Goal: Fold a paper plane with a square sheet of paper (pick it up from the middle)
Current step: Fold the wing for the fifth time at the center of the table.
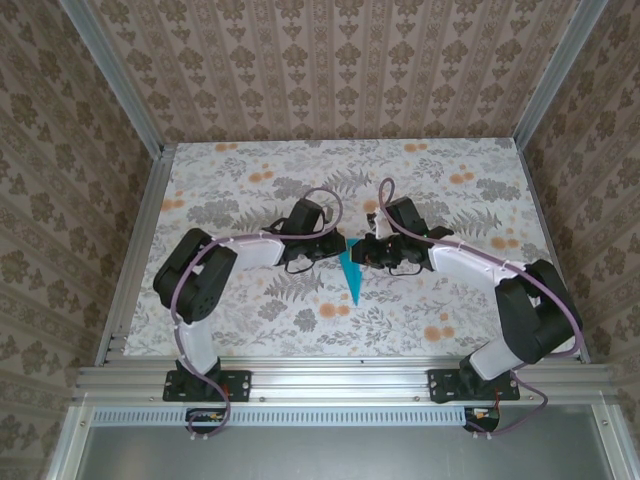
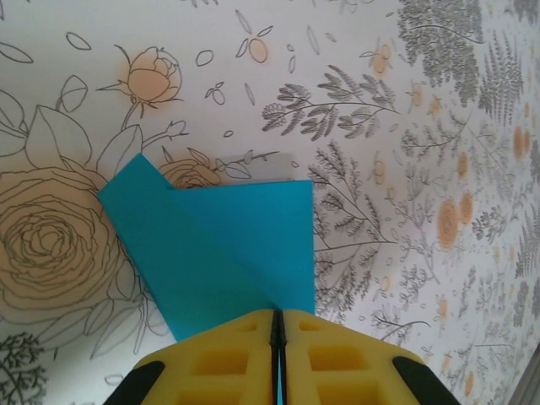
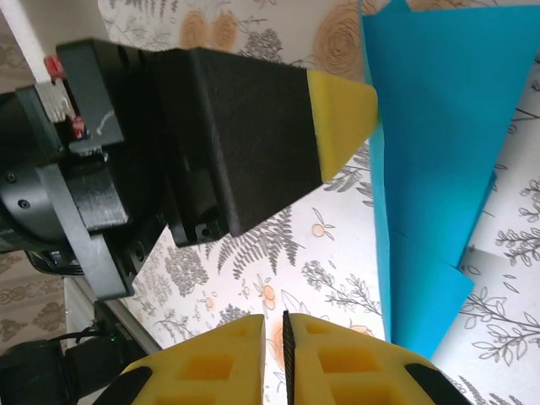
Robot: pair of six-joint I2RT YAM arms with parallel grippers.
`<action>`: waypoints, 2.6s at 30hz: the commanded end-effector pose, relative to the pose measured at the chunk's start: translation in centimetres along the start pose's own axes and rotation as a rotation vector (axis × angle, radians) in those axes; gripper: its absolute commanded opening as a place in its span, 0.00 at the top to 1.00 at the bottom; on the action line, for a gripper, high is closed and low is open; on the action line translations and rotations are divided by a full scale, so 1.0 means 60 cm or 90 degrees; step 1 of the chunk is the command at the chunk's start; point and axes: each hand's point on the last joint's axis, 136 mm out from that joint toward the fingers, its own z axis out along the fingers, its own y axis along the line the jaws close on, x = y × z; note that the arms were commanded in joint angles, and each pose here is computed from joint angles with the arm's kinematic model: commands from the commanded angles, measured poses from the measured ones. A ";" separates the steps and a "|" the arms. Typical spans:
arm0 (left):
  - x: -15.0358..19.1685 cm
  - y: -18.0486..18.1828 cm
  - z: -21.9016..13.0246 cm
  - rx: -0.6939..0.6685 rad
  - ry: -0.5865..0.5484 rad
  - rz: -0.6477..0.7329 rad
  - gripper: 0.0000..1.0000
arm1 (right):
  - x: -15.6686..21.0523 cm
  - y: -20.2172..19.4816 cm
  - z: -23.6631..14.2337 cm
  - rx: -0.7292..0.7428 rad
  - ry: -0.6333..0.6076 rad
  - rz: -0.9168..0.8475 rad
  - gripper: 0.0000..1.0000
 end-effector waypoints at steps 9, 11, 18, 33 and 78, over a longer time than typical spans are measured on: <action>-0.006 -0.010 0.032 0.002 0.020 0.000 0.88 | 0.023 -0.040 0.049 0.044 0.055 0.014 0.89; -0.004 -0.007 0.032 -0.004 0.021 -0.001 0.88 | 0.025 -0.050 0.059 0.051 0.062 0.021 0.90; 0.006 0.012 0.037 -0.022 0.026 -0.007 0.88 | 0.027 -0.083 0.086 0.072 0.079 0.042 0.90; 0.006 0.039 0.045 -0.042 0.031 -0.010 0.88 | 0.052 -0.130 0.100 0.100 0.099 0.081 0.91; 0.065 0.142 0.051 -0.138 0.066 -0.153 0.94 | 0.161 -0.094 0.106 0.032 0.241 0.072 0.88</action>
